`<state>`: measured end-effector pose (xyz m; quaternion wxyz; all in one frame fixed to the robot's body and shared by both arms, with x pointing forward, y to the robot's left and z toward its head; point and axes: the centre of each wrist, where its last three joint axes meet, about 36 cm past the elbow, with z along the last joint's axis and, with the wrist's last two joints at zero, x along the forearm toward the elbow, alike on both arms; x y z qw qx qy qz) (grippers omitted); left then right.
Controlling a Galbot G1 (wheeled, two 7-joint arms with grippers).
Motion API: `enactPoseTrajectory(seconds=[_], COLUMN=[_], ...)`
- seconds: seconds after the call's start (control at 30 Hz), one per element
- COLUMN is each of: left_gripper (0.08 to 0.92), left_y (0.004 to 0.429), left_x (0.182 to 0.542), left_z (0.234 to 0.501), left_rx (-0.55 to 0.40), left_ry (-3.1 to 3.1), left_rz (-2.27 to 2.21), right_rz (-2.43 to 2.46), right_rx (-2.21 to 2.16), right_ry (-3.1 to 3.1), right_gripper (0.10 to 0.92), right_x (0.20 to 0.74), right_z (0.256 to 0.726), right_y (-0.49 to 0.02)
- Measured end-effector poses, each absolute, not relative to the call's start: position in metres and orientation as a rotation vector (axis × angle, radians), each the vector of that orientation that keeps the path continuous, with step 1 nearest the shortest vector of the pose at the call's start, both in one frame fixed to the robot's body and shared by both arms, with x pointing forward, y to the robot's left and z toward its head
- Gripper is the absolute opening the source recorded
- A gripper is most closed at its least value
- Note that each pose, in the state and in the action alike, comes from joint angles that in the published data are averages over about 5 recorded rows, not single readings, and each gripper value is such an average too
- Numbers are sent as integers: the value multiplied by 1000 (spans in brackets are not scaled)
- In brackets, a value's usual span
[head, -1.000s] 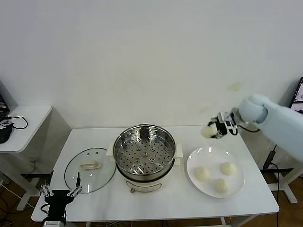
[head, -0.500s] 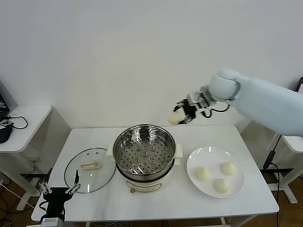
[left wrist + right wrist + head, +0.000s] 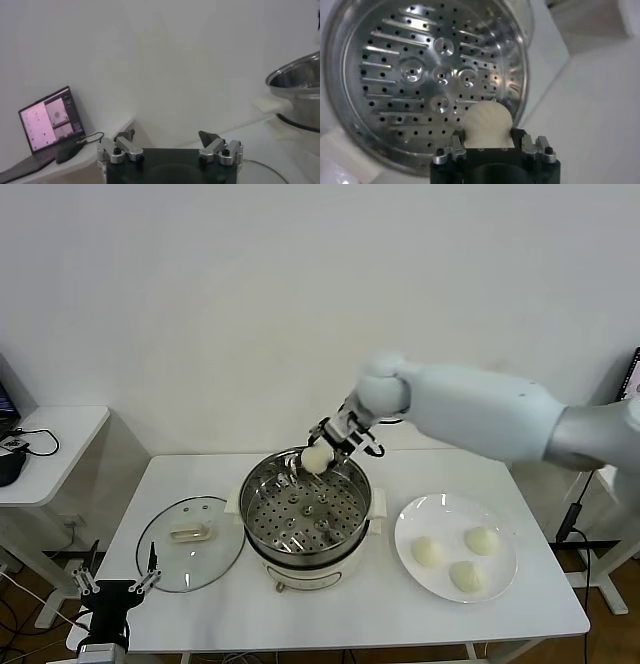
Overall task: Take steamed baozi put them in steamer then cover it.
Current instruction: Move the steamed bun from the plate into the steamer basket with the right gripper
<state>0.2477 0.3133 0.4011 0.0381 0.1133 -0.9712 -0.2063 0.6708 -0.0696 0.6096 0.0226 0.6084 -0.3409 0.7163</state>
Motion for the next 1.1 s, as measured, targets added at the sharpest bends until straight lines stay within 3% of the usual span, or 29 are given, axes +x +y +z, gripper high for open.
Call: enactPoseTrajectory(seconds=[0.57,0.87,1.1], left_gripper=[823,823,823], left_y=[314,311,308], left_x=[248,247,247], left_z=[401,404,409], left_rx=[355,353,344], left_ry=[-2982,-2989,-3003], left_rz=[-631,-627,-625], right_rz=[2397,2401,2330], right_rx=[1964,1956,1915], right_ry=[-832,-840,-953], right_gripper=[607,799,822], right_x=[682,682,673], right_z=[565,588,632], right_y=[-48,-50,-68])
